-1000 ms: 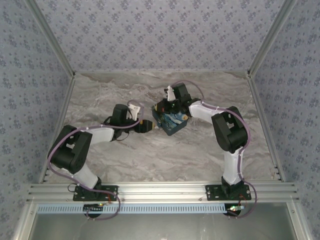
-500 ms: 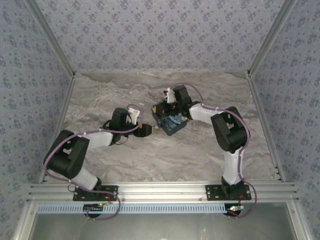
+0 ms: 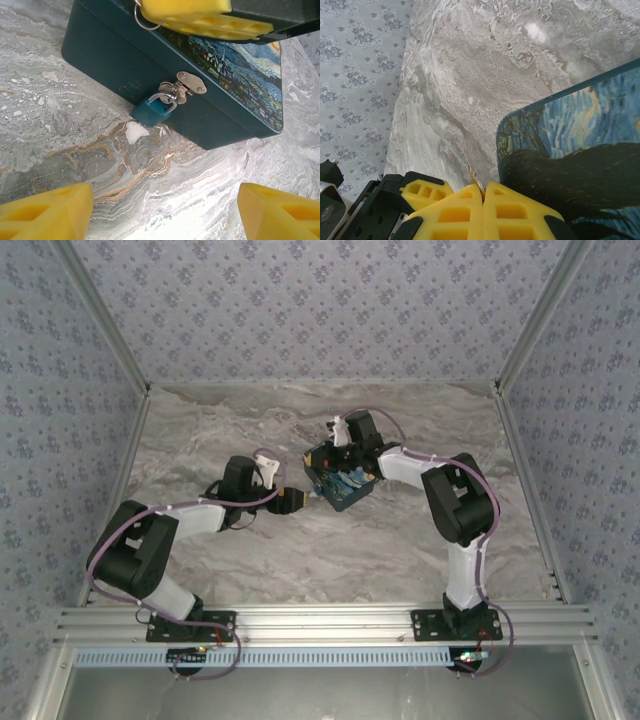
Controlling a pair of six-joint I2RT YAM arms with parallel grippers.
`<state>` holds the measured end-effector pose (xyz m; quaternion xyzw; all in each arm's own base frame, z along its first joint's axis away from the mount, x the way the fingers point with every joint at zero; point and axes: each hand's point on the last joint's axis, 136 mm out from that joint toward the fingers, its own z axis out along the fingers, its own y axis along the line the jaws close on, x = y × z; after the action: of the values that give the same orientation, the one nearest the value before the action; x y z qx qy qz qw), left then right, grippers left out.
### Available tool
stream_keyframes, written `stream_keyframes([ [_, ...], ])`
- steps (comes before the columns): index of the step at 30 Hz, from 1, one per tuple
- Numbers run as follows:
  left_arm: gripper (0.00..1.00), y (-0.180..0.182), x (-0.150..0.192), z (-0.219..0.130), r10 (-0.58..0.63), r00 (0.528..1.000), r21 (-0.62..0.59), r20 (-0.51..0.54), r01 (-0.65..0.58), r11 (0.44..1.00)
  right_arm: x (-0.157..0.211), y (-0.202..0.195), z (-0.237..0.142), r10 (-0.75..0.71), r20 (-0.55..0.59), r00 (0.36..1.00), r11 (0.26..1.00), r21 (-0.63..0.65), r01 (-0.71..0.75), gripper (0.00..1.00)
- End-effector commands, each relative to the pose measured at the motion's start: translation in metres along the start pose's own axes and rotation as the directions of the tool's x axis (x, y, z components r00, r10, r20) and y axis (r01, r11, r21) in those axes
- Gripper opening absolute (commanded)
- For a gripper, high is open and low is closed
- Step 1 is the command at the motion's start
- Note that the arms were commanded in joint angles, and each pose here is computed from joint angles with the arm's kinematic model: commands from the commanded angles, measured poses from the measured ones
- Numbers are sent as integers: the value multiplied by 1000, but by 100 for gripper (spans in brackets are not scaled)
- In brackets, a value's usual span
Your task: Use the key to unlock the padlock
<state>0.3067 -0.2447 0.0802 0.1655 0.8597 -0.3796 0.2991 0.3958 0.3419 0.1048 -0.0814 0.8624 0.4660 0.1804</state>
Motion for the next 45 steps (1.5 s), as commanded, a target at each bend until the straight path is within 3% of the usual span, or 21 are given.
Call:
stream_keyframes([
  [1,76,-11,-6,-4,52,998,18,29,-52,998,50,-29,15,101,-139,985,992,92,-89,0],
  [16,76,-16,1,-13,66,997,12,44,-67,998,62,-6,9,42,-166,985,998,51,-34,0],
  [19,76,-17,2,-13,73,996,11,48,-74,997,80,-15,7,76,-190,979,995,72,-64,0],
  [25,76,-24,9,-6,100,994,28,48,-101,994,73,2,6,66,-159,985,997,36,-61,0],
  [34,73,-23,19,13,190,980,-62,63,-186,981,24,30,-28,-4,-10,1000,1000,21,4,0],
  [45,73,-16,21,34,243,968,-100,64,-236,967,22,8,-81,32,120,992,997,70,-41,0],
])
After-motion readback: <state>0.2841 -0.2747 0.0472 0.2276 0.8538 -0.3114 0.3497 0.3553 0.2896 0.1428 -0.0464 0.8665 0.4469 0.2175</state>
